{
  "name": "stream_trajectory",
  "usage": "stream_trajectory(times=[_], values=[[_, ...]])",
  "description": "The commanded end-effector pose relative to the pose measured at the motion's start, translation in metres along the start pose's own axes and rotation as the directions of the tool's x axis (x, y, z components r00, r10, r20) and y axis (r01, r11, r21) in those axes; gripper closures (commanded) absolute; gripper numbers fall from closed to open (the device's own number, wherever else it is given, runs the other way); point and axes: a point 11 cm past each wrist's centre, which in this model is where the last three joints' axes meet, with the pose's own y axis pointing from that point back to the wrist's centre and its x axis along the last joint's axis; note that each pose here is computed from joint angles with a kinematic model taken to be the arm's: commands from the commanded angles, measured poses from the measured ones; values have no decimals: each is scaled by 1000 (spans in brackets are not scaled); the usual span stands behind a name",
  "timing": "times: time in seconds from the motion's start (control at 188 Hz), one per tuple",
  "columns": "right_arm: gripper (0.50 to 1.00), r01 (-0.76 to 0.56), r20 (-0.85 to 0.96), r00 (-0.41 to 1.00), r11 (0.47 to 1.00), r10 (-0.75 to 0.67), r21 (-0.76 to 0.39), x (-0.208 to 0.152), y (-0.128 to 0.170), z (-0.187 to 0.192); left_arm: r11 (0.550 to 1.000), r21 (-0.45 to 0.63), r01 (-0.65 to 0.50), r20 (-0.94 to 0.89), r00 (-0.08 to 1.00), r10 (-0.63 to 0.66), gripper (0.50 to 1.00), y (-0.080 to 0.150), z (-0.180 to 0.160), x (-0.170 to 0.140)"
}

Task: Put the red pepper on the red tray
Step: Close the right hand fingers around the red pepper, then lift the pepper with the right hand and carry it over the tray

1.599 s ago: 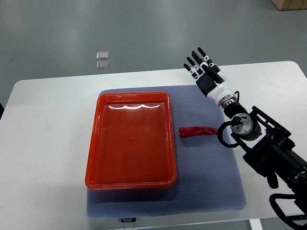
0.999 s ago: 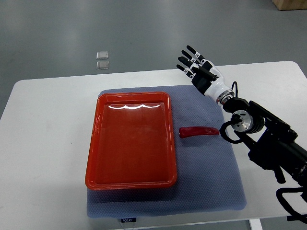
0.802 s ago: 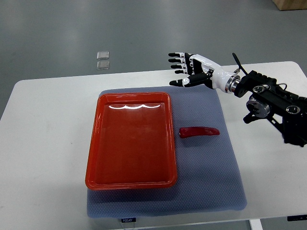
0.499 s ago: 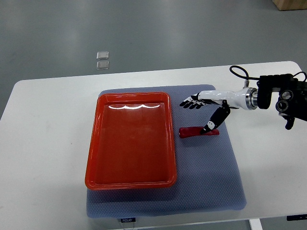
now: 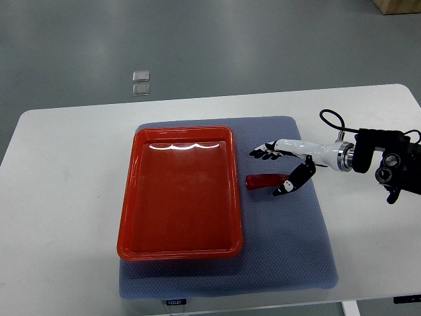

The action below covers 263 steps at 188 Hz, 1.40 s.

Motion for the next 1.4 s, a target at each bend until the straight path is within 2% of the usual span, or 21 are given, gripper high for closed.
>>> stream_trajectory(times=[0.0, 0.26, 0.436, 0.68, 0.914, 1.036, 1.116, 1.281, 1.392], values=[[597, -24, 4, 1000, 1000, 24, -12, -3, -3, 6, 1000, 0, -1, 0, 1000, 1, 500, 0, 0, 0], [605, -52, -8, 999, 998, 51, -20, -9, -14, 11, 1000, 0, 1, 0, 1000, -1, 500, 0, 0, 0], [662, -47, -18, 999, 999, 47, -7, -20, -18, 12, 1000, 0, 1, 0, 1000, -1, 500, 0, 0, 0], [695, -58, -34, 998, 998, 57, -13, -28, -22, 17, 1000, 0, 1, 0, 1000, -1, 500, 0, 0, 0], [818, -73, -38, 997, 997, 73, -14, -27, -28, 17, 1000, -1, 2, 0, 1000, -2, 500, 0, 0, -1], [908, -72, -52, 996, 997, 70, -25, -28, -28, 22, 1000, 0, 1, 0, 1000, -1, 500, 0, 0, 0], [989, -76, -58, 996, 997, 74, -26, -25, -29, 21, 1000, 1, -1, -1, 1000, 1, 500, 0, -1, 0], [1000, -110, -77, 991, 994, 108, -22, -3, -24, 16, 1000, 1, -1, -1, 1000, 1, 500, 0, -1, 0], [1000, -153, -114, 982, 988, 149, -23, 29, -11, 11, 1000, 0, -1, 1, 1000, 1, 500, 0, 0, 0]])
